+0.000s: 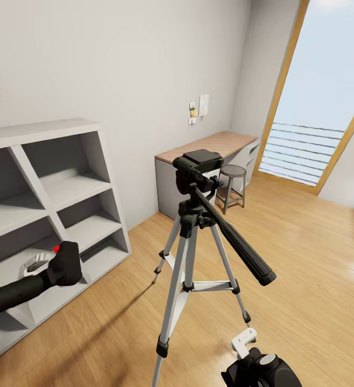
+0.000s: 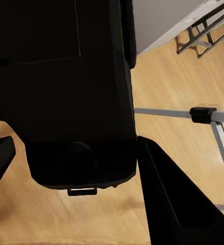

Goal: Attach the digital camera to the camera tripod in the bedroom.

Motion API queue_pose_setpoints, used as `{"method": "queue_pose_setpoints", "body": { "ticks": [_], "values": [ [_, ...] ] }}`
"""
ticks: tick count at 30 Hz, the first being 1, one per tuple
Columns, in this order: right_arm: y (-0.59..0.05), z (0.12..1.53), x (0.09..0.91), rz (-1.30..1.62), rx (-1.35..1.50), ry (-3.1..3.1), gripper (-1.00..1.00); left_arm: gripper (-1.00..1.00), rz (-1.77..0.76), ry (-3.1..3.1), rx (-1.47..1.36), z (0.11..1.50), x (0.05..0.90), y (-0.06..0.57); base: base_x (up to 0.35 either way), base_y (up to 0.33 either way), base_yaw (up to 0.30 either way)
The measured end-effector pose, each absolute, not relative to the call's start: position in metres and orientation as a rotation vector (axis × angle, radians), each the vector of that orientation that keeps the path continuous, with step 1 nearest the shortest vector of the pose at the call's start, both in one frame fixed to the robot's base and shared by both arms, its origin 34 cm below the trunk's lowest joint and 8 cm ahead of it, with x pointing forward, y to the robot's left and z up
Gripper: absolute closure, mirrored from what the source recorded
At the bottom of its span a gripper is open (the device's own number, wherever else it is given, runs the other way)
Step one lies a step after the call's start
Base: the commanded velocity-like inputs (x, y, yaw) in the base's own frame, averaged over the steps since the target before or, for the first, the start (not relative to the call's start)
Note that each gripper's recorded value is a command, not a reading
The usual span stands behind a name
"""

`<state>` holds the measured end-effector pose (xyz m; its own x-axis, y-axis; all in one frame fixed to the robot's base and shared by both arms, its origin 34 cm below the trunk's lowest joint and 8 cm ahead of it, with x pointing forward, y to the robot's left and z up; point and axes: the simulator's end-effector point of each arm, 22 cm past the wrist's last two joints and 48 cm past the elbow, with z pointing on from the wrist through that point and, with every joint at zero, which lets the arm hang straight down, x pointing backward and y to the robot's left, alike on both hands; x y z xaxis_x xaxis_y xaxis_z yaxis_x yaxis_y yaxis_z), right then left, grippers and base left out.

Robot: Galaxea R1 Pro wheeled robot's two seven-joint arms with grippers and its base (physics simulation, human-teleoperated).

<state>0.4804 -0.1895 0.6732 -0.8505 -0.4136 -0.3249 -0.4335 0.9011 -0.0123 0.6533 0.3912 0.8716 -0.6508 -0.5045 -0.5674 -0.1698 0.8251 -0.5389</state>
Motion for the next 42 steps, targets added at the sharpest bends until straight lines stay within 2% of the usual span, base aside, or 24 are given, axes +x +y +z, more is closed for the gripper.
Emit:
{"method": "queue_pose_setpoints", "body": {
  "ticks": [13,20,34,37,42],
  "values": [
    [-0.187,0.678,0.484,0.103,-0.616,2.732,-1.00,1.00,-0.552,2.160,-0.331,0.961,0.704,0.402,0.000,0.000,0.000],
    [-0.186,0.678,0.484,0.107,-0.617,2.730,-1.00,1.00,-0.521,1.950,-0.168,1.036,0.758,0.372,0.000,0.000,0.000],
    [-0.185,0.679,0.485,0.113,-0.631,2.716,-1.00,1.00,-0.741,1.651,0.075,1.100,0.755,0.311,0.000,0.000,0.000],
    [-0.185,0.679,0.486,0.113,-0.631,2.712,-1.00,1.00,-0.771,1.635,0.077,1.105,0.753,0.308,0.000,0.000,0.000],
    [-0.185,0.679,0.487,0.114,-0.632,2.708,-1.00,1.00,-0.986,1.492,-0.033,1.139,0.745,0.304,0.000,0.000,0.000]
  ]
}}
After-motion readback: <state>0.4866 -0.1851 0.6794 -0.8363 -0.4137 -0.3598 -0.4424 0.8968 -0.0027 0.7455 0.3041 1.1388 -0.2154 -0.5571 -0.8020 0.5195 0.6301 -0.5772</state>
